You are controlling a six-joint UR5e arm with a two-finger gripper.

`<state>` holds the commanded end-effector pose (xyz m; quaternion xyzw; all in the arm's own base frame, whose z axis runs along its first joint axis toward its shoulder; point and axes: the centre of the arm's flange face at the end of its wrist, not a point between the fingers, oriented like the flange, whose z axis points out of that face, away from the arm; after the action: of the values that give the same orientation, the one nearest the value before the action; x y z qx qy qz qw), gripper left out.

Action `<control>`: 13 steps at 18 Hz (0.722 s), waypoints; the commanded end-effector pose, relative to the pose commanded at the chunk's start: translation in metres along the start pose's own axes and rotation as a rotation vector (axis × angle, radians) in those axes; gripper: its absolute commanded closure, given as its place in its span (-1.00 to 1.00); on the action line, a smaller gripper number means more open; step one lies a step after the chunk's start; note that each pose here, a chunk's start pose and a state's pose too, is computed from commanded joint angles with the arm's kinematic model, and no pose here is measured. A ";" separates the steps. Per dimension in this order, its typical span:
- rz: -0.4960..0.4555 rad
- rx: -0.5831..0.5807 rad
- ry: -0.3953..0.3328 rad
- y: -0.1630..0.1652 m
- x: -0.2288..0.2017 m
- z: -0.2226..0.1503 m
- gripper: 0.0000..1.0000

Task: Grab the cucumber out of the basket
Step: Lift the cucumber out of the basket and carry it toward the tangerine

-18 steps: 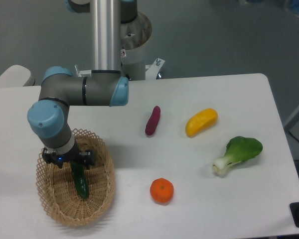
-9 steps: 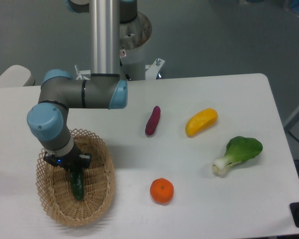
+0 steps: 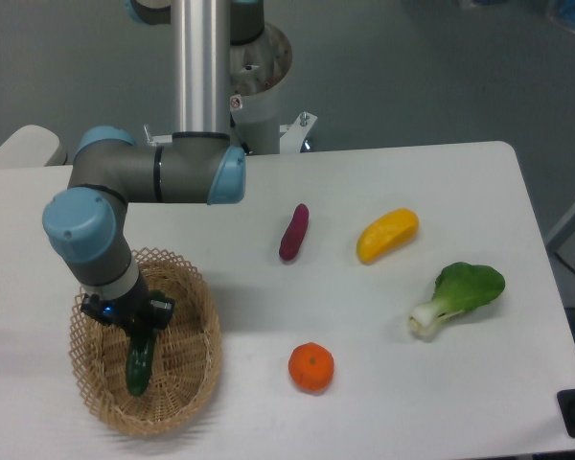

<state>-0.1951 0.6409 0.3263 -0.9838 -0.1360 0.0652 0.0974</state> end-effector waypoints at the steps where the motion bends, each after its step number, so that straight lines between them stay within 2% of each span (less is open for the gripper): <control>1: 0.003 0.014 -0.009 -0.003 -0.018 -0.010 0.49; 8: 0.178 0.016 -0.087 0.011 -0.182 -0.041 0.49; 13: 0.315 -0.027 -0.114 0.042 -0.275 -0.035 0.49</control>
<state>-0.4417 0.5179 0.3791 -0.9888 0.0136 0.1334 0.0648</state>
